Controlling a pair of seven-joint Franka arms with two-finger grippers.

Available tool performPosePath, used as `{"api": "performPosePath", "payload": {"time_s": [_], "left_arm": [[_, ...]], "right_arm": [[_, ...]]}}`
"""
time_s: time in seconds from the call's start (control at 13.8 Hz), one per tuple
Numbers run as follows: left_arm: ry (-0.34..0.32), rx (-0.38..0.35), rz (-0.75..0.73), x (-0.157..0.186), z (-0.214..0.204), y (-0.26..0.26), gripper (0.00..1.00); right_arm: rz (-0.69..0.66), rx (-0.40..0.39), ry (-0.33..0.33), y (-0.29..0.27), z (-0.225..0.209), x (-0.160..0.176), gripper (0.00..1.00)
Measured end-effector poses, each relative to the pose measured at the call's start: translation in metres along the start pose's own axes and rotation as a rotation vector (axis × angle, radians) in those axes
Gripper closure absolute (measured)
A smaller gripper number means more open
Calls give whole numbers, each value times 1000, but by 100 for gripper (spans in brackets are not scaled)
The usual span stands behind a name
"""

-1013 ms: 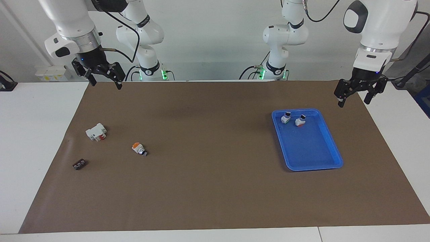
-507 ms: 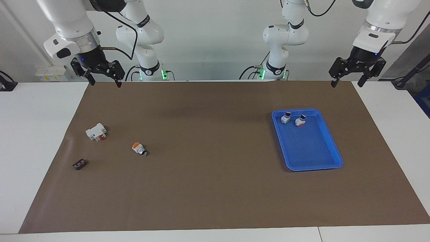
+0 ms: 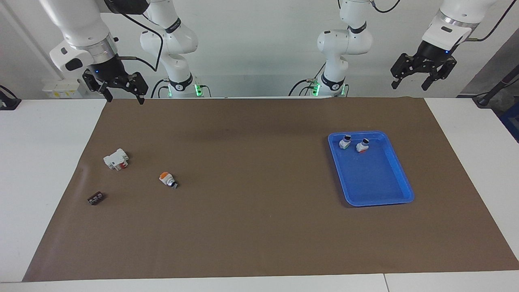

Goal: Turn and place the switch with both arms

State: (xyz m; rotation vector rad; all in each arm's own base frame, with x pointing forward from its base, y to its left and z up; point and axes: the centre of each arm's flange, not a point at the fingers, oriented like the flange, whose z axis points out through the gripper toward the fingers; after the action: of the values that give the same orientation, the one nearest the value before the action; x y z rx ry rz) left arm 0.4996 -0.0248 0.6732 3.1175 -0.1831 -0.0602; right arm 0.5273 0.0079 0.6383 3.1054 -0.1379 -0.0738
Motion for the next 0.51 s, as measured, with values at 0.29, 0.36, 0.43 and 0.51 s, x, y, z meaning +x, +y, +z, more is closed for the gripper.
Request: {"api": "performPosePath", "payload": {"time_s": [0.29, 0.36, 0.43, 0.51], "left_arm": [[-13, 16, 25, -1, 2, 15, 0], [-17, 20, 33, -2, 2, 21, 0], [-20, 22, 37, -2, 2, 24, 0], [-23, 22, 37, -3, 2, 24, 0]], "right_arm": [[1, 0, 0, 1, 0, 0, 0], [2, 0, 0, 1, 0, 0, 0], [2, 0, 0, 1, 0, 0, 0], [2, 0, 0, 1, 0, 0, 0]]}}
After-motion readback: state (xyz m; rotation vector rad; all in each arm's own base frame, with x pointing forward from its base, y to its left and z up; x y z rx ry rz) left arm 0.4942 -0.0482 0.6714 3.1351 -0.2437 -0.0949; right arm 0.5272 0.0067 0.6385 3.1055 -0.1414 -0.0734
